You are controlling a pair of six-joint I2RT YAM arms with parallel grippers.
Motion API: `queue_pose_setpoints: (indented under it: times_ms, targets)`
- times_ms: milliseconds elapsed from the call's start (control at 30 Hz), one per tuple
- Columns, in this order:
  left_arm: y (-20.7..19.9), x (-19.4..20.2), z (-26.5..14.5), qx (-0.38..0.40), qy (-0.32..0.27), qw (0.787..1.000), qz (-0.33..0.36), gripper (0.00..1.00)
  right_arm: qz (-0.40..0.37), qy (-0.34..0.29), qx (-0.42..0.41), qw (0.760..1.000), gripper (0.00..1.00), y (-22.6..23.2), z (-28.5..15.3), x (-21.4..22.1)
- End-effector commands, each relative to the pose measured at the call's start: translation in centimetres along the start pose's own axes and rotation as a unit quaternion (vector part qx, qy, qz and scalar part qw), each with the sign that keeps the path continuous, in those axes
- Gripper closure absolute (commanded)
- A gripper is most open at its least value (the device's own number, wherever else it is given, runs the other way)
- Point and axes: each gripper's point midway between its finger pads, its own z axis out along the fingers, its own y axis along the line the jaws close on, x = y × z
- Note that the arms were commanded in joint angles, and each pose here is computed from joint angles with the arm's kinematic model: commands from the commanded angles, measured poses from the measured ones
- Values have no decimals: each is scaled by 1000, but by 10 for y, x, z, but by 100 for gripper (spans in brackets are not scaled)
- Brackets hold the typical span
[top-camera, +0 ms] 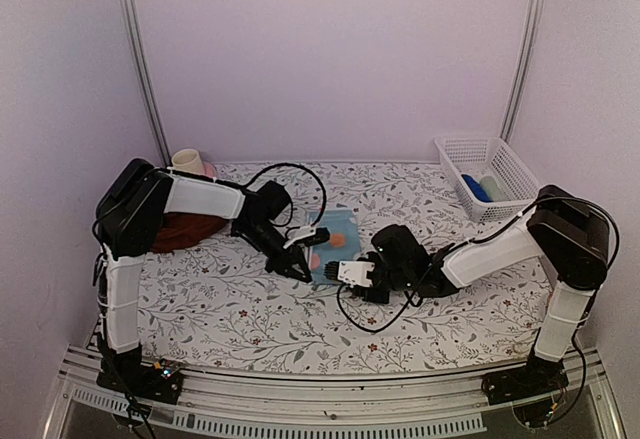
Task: Roll the towels
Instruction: Roll the towel at the center of the board.
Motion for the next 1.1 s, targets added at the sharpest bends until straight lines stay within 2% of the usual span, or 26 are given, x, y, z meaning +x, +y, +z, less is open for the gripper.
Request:
queue_pose_setpoints:
  times_ms: [0,67,133,267,400,567,767,1067]
  targets:
    - [3,2,-2,9,-4,1000,-10,100,15,27,-13,999,65,6,13,10]
    - [3,2,-1,9,-4,1000,-10,99,21,28,-13,999,73,5,15,10]
    - [3,3,-1,10,-3,1000,-11,98,28,25,-21,999,85,6,15,8]
    - [2,3,-3,8,-2,1000,-10,88,41,19,-57,997,92,14,12,3]
    - [3,0,-11,-2,-5,1000,-6,67,68,20,-99,993,97,18,8,-5]
    - [3,-6,-27,-16,-20,1000,-2,40,117,25,-148,982,98,20,3,-9]
    - [1,-10,-34,-36,-34,999,10,16,168,41,-187,967,98,20,5,-5]
    - [2,-4,-26,-41,-27,999,8,14,230,60,-230,944,97,20,15,4]
